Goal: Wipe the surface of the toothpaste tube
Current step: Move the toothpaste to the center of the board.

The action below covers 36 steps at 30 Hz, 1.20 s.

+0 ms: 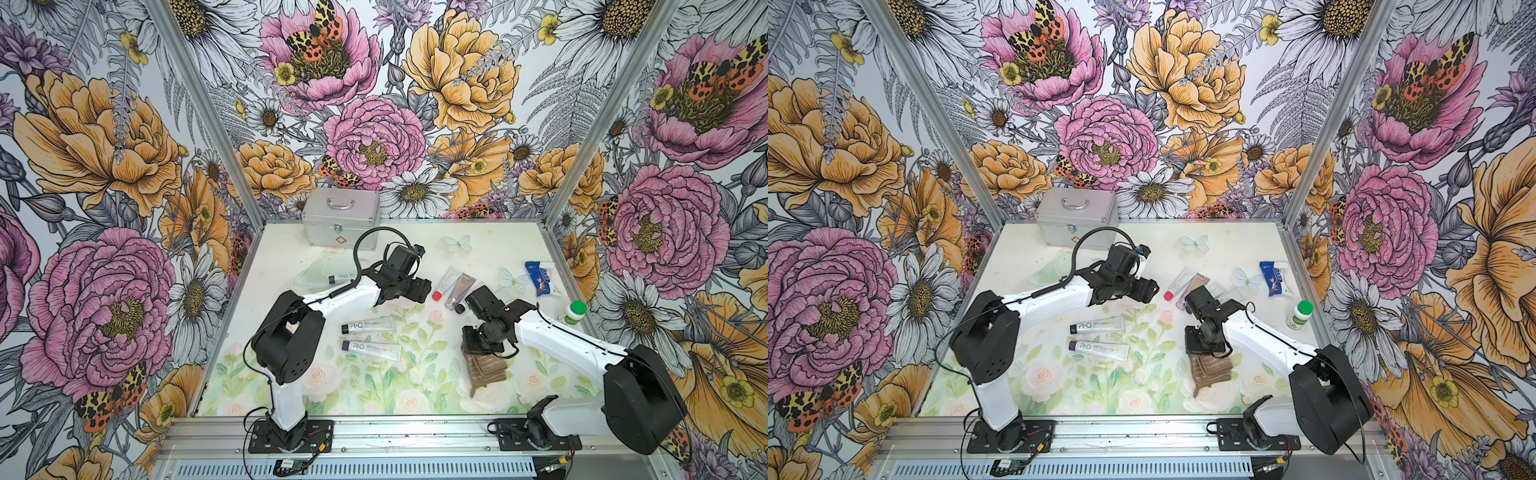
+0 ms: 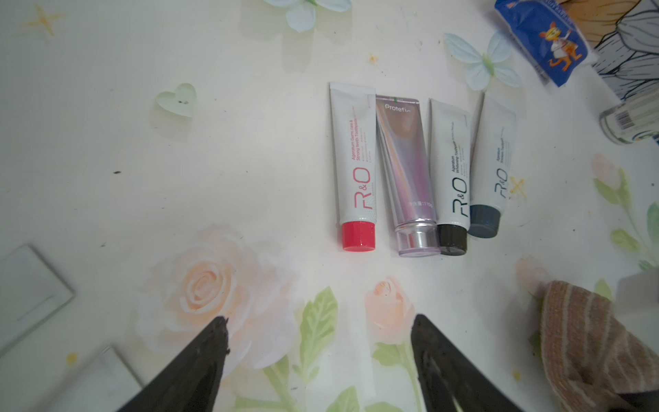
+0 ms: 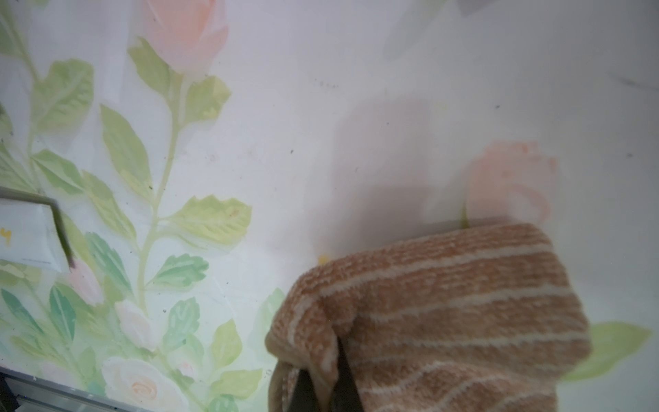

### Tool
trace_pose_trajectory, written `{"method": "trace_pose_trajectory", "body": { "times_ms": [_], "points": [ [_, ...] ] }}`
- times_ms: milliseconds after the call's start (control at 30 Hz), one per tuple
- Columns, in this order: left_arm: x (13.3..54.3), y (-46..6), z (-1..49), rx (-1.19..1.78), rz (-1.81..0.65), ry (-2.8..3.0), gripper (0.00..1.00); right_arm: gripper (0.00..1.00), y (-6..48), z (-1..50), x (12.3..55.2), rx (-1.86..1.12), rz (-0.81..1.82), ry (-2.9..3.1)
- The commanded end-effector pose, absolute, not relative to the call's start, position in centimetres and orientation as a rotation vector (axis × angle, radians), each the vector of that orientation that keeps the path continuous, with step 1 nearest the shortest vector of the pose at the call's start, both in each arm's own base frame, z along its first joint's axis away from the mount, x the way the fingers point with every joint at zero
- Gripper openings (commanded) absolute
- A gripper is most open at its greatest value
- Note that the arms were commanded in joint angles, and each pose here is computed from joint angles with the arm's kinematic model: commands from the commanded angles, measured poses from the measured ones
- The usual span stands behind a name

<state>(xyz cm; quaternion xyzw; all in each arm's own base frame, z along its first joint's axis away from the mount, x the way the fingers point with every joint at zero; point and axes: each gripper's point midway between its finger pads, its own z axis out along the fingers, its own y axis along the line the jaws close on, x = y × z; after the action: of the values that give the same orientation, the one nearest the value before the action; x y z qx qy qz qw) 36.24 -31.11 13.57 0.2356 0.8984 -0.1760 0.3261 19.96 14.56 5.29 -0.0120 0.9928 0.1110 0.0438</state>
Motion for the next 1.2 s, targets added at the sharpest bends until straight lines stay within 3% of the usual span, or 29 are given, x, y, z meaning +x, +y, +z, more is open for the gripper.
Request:
{"method": "trace_pose_trajectory", "body": {
  "times_ms": [0, 433, 1167],
  "points": [
    [33.7, -27.3, 13.5, 0.566, -0.362, 2.4, 0.82, 0.0, 15.1, 5.4, 20.6, -0.056, 0.336, 3.012],
    [25.5, -18.9, 10.4, 0.297, -0.254, 2.549, 0.83, 0.0, 16.8, 5.4, 21.1, -0.128, 0.343, 3.019],
    [22.4, -16.9, 4.8, 0.181, -0.168, 2.699, 0.87, 0.0, 16.8, 6.2, 20.8, -0.132, 0.364, 2.986]
  ]
}}
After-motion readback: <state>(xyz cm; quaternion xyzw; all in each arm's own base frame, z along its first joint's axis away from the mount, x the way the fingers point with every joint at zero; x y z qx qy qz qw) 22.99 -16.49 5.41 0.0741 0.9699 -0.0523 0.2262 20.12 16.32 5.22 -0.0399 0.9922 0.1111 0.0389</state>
